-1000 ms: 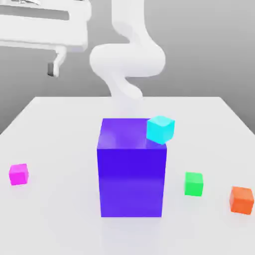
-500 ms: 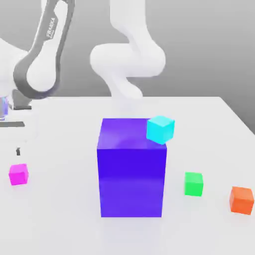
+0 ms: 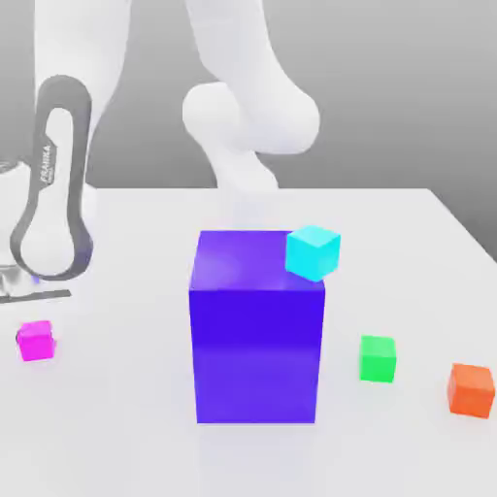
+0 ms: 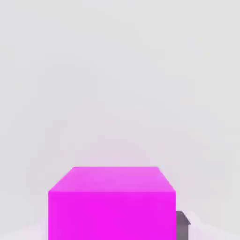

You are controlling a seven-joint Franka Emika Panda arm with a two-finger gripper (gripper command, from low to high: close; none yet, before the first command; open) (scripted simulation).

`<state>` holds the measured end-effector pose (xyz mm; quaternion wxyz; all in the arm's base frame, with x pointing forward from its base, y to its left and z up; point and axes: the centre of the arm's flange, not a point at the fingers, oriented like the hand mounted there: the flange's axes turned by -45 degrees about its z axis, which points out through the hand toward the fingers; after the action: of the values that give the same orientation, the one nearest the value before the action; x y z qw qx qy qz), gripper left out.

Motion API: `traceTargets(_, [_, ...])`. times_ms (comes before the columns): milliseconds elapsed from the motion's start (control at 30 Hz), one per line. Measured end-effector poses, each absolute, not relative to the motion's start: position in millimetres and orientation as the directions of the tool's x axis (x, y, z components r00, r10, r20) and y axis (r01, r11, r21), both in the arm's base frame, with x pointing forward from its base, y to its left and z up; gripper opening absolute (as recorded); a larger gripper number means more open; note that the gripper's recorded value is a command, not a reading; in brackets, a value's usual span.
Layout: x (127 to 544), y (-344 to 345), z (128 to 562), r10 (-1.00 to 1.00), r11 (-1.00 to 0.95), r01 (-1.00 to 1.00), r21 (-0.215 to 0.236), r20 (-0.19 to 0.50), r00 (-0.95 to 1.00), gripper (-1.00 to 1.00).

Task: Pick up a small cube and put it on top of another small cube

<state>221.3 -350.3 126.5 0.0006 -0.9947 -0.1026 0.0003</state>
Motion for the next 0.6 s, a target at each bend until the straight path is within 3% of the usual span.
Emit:
traceTargets(267, [221.8,-350.8,186.1,0.204,-0.979,0.204,0.001,0.0,0.979,-1.0])
traceTargets(333, [232.3,-355.9,201.2,0.193,-0.981,0.192,0.032,0.022,0.981,-1.0])
traceTargets(467, [301.7,-328.4,232.2,0.251,-0.966,0.245,0.08,0.081,0.965,-1.0])
traceTargets(600, [391.7,-244.9,266.5,0.39,-0.92,0.377,0.11,0.135,0.911,-1.0])
